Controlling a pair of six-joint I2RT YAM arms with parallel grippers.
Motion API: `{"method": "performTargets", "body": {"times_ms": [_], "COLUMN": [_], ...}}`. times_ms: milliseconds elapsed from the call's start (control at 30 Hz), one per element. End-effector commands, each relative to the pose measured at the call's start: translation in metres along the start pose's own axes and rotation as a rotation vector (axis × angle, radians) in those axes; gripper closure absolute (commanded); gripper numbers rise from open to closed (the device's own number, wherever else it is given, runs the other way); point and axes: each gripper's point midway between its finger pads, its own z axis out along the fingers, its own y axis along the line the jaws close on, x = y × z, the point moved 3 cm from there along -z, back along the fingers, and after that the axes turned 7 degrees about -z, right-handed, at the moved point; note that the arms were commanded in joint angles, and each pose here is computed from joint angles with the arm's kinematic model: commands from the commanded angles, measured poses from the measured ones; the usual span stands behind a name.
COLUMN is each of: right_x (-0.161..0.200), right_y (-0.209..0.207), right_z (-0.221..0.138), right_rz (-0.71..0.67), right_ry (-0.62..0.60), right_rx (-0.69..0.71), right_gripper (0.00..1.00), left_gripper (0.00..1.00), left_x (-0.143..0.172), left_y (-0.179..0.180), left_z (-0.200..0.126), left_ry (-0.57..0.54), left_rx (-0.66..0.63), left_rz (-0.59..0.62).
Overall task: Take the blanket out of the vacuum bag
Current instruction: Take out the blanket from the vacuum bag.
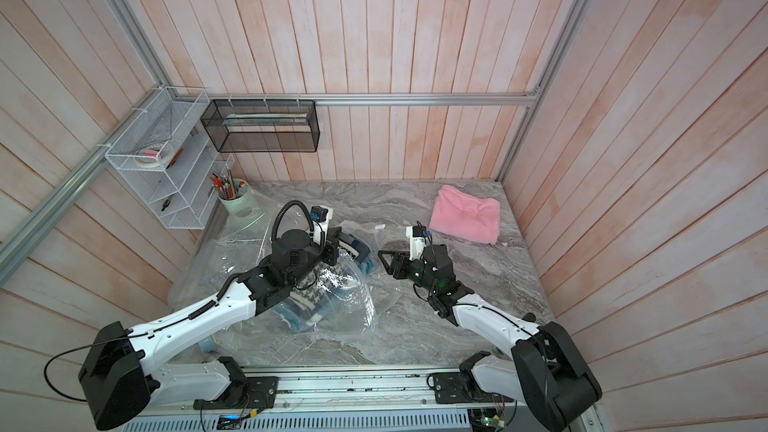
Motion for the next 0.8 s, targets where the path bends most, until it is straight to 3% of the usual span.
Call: {"method": "performTargets", "body": {"times_ms": [0, 233, 767], "right_x": [0.003, 0.022, 0.051], "right_y": [0.009, 0.012, 0.004], "right_z": [0.008, 0.034, 0.081], "right_rz": [0.042, 0.090, 0.197], "right_ry": [-0.021, 0.048, 0.076], "right_rx": [-0.055, -0.072, -0.194], "right_gripper": [0.44, 0.44, 0.44], "left_gripper": [1.00, 1.00, 1.00], "left_x": [-0.008, -0.013, -0.002], "left_y": [0.000, -0.005, -0.007], "left_z": [-0.006, -0.002, -0.003], "left_ry": [-0.055, -0.058, -0.044], "left_rx": [0.003, 0.018, 0.013], "left_rz": [-0.022, -0.004, -0.014]}}
